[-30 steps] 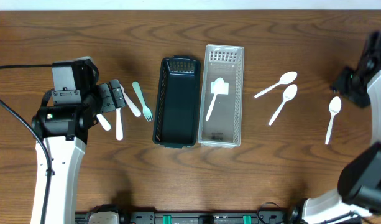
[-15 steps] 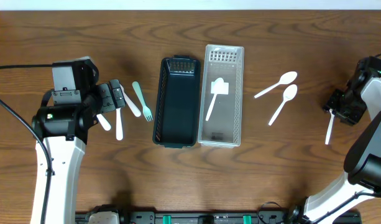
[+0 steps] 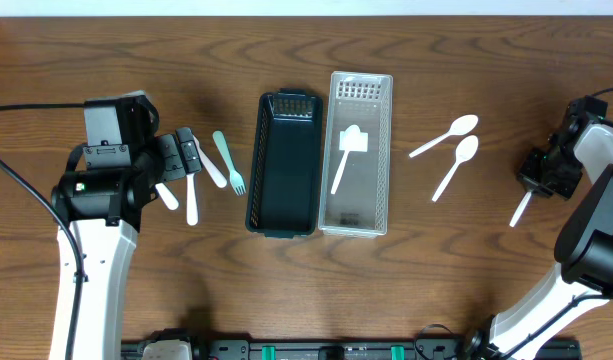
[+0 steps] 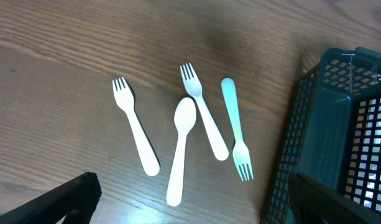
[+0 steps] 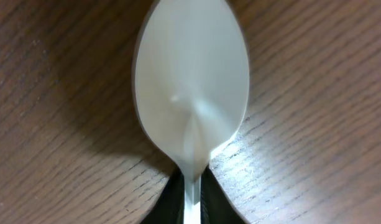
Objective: Pack container
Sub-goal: 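Drop the spoon into the clear basket with the right gripper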
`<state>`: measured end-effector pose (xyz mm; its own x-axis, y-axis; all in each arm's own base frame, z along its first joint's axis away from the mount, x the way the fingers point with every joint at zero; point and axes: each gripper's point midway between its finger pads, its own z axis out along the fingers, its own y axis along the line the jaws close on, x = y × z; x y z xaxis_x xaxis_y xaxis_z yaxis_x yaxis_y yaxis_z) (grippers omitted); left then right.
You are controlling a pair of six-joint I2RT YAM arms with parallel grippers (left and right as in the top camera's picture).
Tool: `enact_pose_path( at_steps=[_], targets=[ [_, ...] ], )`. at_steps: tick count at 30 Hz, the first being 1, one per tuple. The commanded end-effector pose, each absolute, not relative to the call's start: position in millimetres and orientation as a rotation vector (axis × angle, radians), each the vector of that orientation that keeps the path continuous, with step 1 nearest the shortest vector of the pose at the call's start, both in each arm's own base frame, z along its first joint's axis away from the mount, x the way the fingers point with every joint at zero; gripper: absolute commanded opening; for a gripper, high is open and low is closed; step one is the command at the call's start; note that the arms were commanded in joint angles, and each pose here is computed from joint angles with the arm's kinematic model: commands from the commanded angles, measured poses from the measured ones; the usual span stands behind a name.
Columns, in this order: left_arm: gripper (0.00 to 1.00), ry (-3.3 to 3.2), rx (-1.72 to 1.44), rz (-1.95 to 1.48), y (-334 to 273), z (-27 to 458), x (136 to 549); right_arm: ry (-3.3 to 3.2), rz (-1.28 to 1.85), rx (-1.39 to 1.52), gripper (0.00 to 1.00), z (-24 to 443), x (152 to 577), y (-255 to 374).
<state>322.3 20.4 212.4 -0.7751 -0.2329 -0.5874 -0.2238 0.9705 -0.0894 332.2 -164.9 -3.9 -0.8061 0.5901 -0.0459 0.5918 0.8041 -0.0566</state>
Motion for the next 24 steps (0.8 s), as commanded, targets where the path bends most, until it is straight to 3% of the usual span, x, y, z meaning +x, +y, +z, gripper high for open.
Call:
enact_pose_path(
  at_steps=[1, 6, 12, 18, 24],
  targets=[
    [0.98, 2.463, -0.318, 0.000, 24, 222, 325, 2.974, -0.016, 0.989, 0.01, -11, 331, -158],
    [0.98, 2.463, -0.318, 0.000, 24, 222, 325, 2.908, 0.247, 0.964, 0.02, 17, 348, -127],
    [0.98, 2.463, -0.318, 0.000, 24, 222, 325, 2.732, 0.605, 0.781, 0.01, 110, 375, -50],
    [0.98, 2.463, -0.318, 0.000, 24, 221, 325, 2.560, 0.528, 0.481, 0.01, 190, 391, 25],
    [0.98, 2.463, -0.318, 0.000, 24, 222, 325, 2.564, 0.481, 0.304, 0.02, 186, 396, 110]
  ],
)
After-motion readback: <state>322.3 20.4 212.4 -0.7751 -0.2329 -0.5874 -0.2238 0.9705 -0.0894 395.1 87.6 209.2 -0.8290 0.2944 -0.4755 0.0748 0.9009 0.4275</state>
